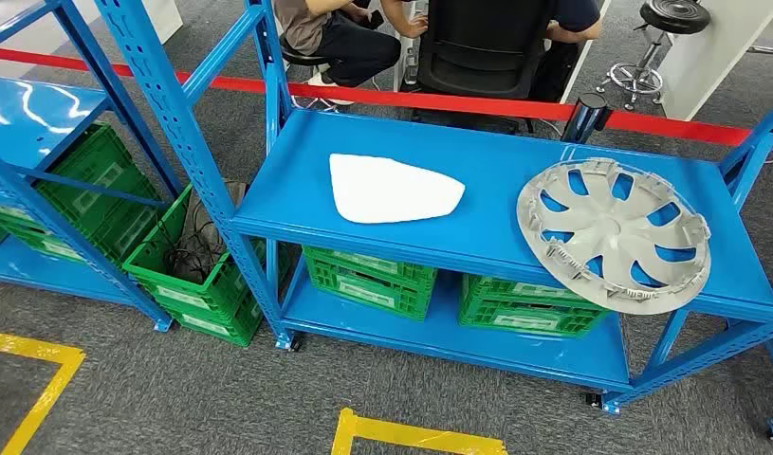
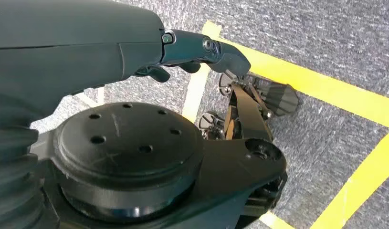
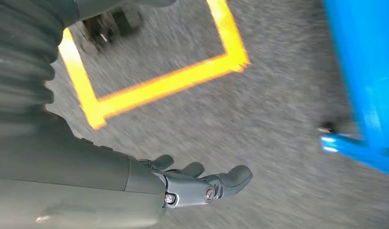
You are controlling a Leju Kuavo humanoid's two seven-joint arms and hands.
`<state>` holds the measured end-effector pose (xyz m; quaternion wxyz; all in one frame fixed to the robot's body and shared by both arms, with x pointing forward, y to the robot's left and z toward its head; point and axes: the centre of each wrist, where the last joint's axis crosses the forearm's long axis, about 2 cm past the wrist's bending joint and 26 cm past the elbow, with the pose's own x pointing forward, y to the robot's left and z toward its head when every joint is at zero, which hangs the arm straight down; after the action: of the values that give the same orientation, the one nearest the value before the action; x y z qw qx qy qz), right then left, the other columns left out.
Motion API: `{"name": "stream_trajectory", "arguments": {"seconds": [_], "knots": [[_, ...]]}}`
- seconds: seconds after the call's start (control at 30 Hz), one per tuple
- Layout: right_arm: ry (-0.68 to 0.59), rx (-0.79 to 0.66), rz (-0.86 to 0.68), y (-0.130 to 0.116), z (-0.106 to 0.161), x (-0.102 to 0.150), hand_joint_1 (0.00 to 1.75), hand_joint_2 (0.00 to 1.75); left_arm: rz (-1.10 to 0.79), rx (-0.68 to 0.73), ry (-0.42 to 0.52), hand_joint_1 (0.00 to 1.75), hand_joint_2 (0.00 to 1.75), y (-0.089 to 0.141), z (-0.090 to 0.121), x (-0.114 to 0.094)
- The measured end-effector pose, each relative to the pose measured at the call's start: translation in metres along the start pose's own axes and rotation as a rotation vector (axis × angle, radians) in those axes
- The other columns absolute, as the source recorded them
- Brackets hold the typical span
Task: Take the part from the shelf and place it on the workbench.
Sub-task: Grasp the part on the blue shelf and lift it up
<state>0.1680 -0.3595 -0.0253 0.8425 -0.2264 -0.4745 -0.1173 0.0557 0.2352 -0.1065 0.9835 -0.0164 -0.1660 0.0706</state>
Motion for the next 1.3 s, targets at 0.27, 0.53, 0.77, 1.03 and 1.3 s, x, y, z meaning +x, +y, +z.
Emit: {"name": "stream_trajectory", "arguments": {"seconds": [0.27,0.53,0.77,1.03,1.3], "knots": [[-0.213,0.011,0.171,0.002,-0.005,0.055,0.00,1.75,0.007,0.018,-0.009,0.00,1.75,0.004,-0.001,0.003],[-0.442,0.019,0.349,0.015,0.002,0.117,0.00,1.75,0.030,0.056,0.003,0.00,1.75,0.016,-0.002,0.006],[-0.620,0.058,0.498,0.035,0.018,0.167,0.00,1.75,0.047,0.076,0.007,0.00,0.00,0.025,-0.003,0.008],[-0.761,0.150,0.680,0.060,0.041,0.215,0.00,1.75,0.078,0.082,-0.023,0.00,0.00,0.035,-0.004,0.013],[-0.865,0.216,0.897,0.076,0.067,0.254,0.00,1.75,0.113,0.084,-0.043,0.00,0.00,0.045,-0.005,0.014]]}}
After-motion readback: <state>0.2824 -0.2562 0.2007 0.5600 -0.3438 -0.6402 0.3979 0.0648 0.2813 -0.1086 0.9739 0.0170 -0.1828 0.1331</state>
